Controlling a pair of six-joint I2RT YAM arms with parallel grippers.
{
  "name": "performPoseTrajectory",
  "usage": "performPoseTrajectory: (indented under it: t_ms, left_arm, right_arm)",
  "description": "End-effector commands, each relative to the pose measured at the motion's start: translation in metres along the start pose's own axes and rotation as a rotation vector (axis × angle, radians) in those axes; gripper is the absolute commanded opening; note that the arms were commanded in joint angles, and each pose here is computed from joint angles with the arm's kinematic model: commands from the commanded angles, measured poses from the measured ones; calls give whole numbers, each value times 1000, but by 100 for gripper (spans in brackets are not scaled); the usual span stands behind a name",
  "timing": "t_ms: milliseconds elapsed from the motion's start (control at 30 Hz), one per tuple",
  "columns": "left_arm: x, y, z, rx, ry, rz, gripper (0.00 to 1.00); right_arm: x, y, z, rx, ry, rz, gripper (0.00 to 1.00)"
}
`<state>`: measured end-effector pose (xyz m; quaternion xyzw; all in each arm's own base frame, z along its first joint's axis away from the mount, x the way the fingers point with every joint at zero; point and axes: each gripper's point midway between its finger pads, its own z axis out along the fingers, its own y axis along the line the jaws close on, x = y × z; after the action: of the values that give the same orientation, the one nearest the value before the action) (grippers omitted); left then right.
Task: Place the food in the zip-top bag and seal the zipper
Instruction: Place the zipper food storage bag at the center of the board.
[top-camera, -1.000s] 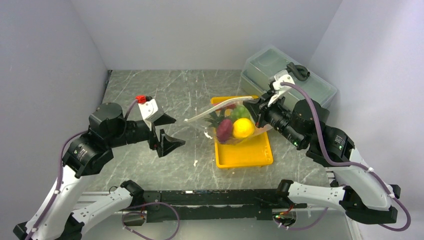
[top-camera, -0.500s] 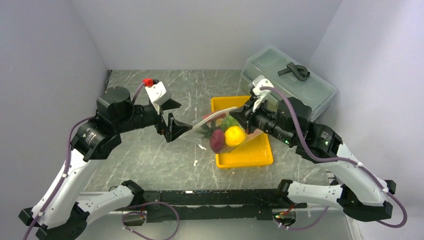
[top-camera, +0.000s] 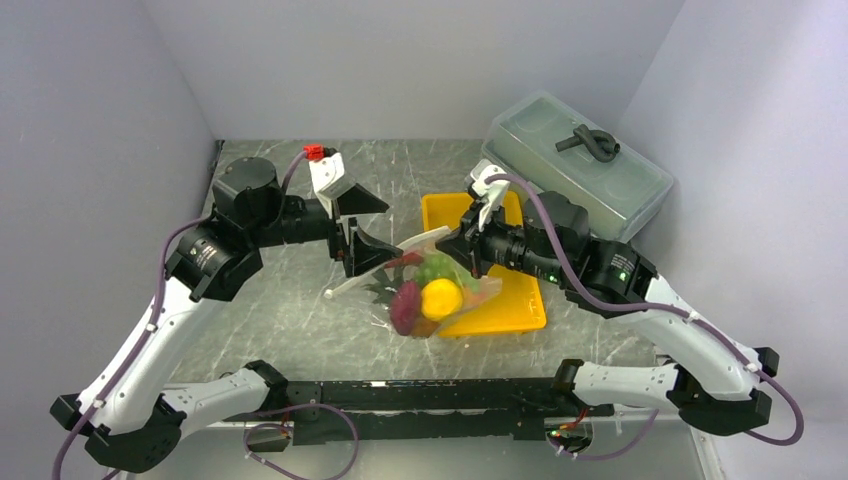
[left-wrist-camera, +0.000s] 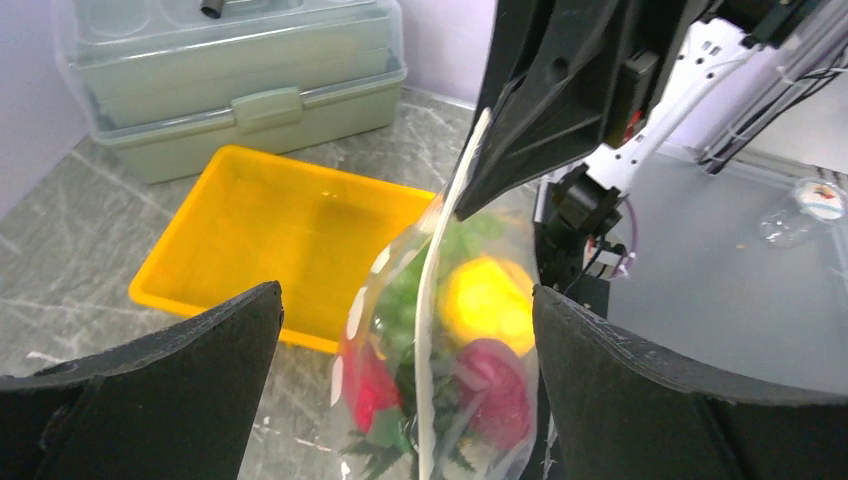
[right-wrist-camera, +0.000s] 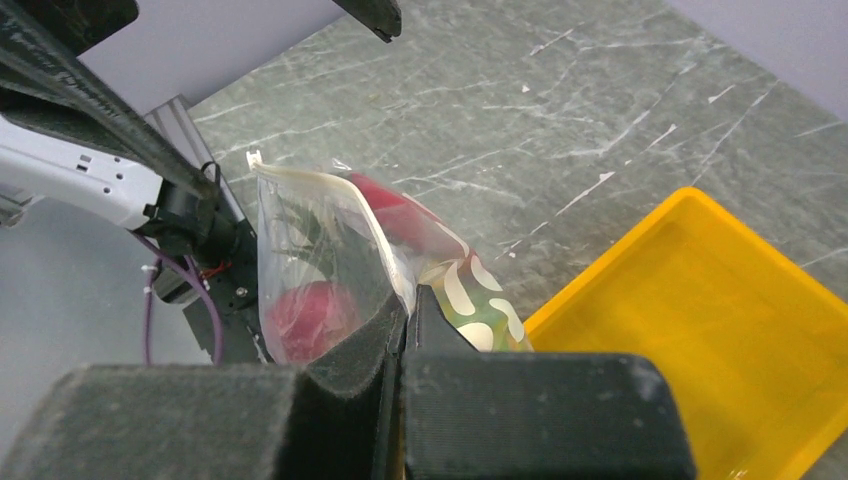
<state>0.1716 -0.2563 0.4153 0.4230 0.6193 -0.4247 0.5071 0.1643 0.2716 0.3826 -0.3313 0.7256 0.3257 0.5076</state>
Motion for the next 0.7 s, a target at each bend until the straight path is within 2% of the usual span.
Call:
performPoseTrajectory:
  t_ms: [0,300,667]
  left_arm:
    - [-12,-21,1,119,-52,2,100]
    - [7,-26,10,193,-13,-55,99]
    - [29,-26,16,217,16,-95,93]
  right_arm:
    - [-39,14,-2,-63,-127,27,0]
    - [-51,22,-1,-97,-149,38,0]
    - [-70,23,0,-91,-170,47,0]
